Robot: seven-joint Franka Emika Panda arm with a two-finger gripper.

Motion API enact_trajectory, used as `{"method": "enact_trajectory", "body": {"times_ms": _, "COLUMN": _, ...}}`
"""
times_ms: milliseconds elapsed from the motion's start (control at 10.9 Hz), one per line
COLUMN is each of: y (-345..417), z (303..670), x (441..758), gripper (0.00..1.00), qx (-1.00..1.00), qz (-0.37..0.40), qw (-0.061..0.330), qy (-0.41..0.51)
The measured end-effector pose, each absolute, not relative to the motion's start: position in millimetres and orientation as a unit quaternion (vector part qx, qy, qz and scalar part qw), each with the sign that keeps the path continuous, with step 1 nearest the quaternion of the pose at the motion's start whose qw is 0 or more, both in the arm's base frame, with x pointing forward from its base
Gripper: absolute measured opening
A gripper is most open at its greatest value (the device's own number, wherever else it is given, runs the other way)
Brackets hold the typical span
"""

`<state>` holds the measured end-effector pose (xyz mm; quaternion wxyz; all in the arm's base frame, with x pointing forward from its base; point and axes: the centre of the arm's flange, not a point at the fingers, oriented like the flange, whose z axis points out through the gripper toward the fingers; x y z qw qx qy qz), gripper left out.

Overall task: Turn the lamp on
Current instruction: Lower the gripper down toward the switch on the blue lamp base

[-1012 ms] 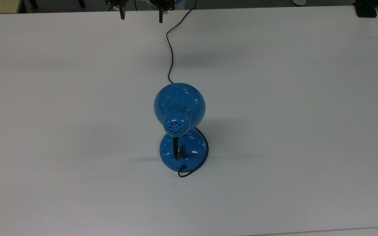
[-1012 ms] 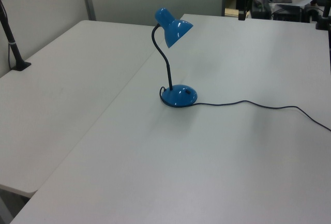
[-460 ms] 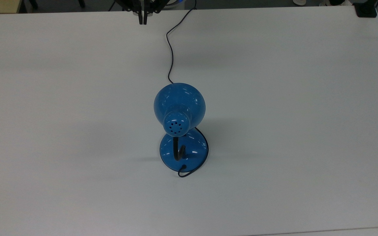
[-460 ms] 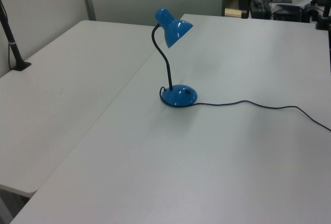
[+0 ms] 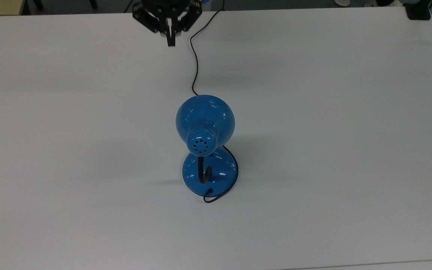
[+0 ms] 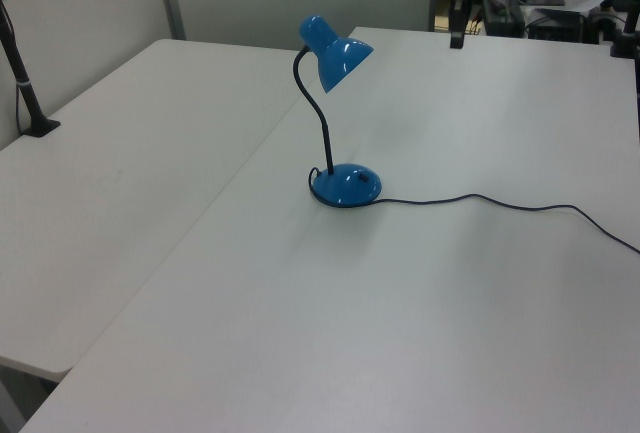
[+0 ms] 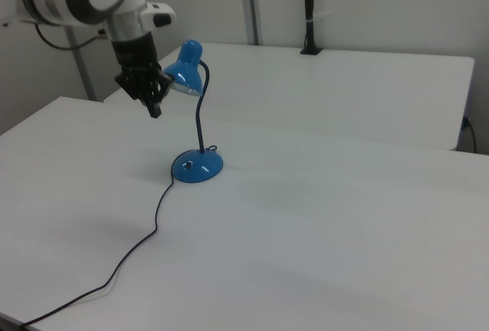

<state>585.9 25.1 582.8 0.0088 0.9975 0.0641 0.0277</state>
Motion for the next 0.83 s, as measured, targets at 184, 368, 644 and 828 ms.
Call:
{"method": "enact_trajectory", "body": {"times_ms": 184, "y": 36, "z": 554, "x": 595, "gripper": 0.03, "qx": 0.996, "qz": 0.049, "qw": 0.008, "qy": 0.074}}
{"method": "enact_trajectory", "body": {"times_ms": 368, "y": 53, "z": 523, "x": 600, "gripper": 0.03, "qx": 0.994, "qz": 0.075, "qw": 0.005, "qy": 0.082}}
{"method": "enact_trajectory", "body": {"times_ms": 644, "y": 71, "z": 468, "x": 608, "gripper": 0.03, "qx": 0.99, "qz": 0.128, "qw": -0.004, "qy": 0.062}}
{"method": "enact_trajectory", "body": {"times_ms": 828, "y": 80, "z": 433, "x": 621, "gripper": 0.03, "qx": 0.987, "qz": 0.156, "qw": -0.014, "qy": 0.046}}
